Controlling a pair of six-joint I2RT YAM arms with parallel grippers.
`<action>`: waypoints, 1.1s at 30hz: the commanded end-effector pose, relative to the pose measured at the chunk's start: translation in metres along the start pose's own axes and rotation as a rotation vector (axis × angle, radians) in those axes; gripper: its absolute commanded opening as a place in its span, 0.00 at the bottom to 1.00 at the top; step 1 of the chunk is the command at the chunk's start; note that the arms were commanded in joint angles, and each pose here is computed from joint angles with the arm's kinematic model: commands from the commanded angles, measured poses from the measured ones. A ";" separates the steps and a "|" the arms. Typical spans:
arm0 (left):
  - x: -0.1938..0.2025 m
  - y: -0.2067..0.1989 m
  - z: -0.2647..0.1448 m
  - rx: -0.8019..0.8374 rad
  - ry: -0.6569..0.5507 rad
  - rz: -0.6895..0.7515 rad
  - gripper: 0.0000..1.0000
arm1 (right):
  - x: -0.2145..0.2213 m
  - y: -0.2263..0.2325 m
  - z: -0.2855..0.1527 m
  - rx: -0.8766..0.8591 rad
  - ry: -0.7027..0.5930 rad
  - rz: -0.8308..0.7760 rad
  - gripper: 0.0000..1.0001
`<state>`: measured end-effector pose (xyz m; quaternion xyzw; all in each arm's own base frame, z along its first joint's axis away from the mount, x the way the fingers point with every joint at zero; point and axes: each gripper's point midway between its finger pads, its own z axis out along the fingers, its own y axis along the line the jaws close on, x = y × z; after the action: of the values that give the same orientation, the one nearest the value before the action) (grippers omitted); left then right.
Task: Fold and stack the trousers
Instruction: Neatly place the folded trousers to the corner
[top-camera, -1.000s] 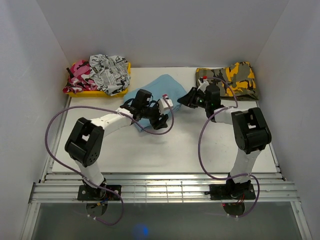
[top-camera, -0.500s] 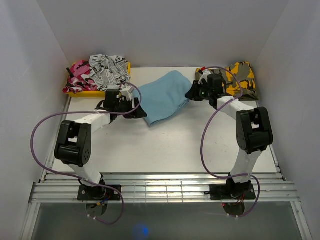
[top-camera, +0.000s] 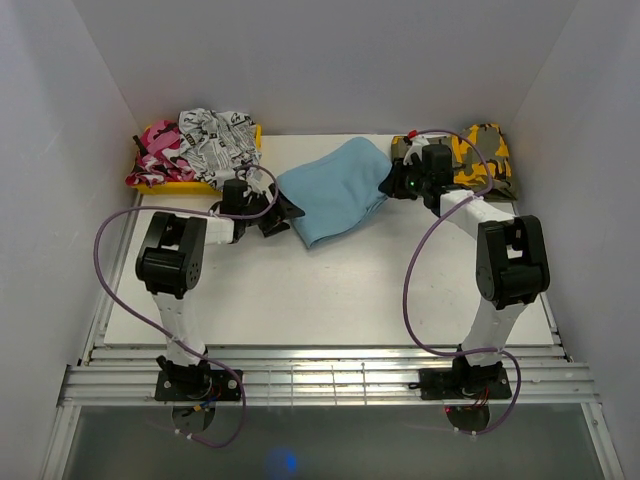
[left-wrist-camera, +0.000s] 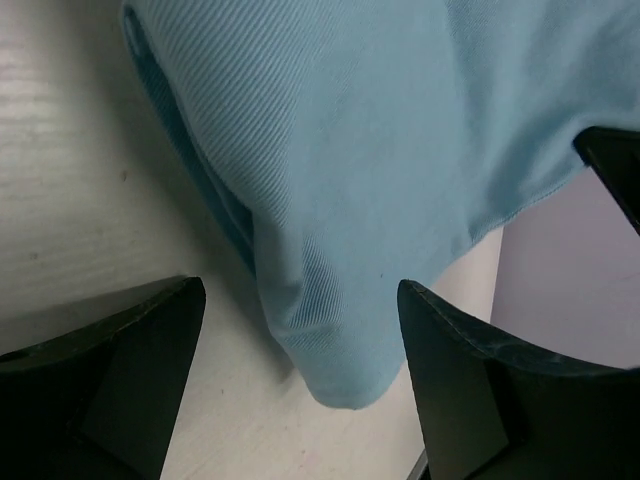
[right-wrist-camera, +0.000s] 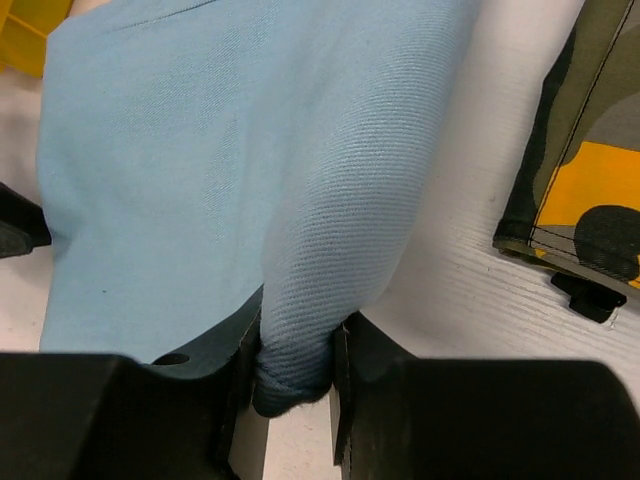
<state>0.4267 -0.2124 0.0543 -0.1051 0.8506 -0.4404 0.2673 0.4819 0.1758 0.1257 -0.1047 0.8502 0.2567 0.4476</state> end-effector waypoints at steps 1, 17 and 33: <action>-0.018 -0.006 0.019 -0.030 -0.076 -0.035 0.90 | -0.066 0.008 -0.010 -0.012 -0.166 -0.111 0.08; -0.039 -0.027 0.092 -0.081 -0.075 0.015 0.00 | -0.108 -0.005 -0.013 0.023 -0.241 -0.234 0.08; -0.087 -0.174 0.131 0.369 -0.151 0.377 0.00 | -0.193 -0.069 -0.084 0.151 -0.489 -0.357 0.08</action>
<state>0.5568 -0.3466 0.1110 0.0128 0.7925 -0.4807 0.3751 0.5427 0.0892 0.1826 -0.1334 0.8049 0.1678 0.5533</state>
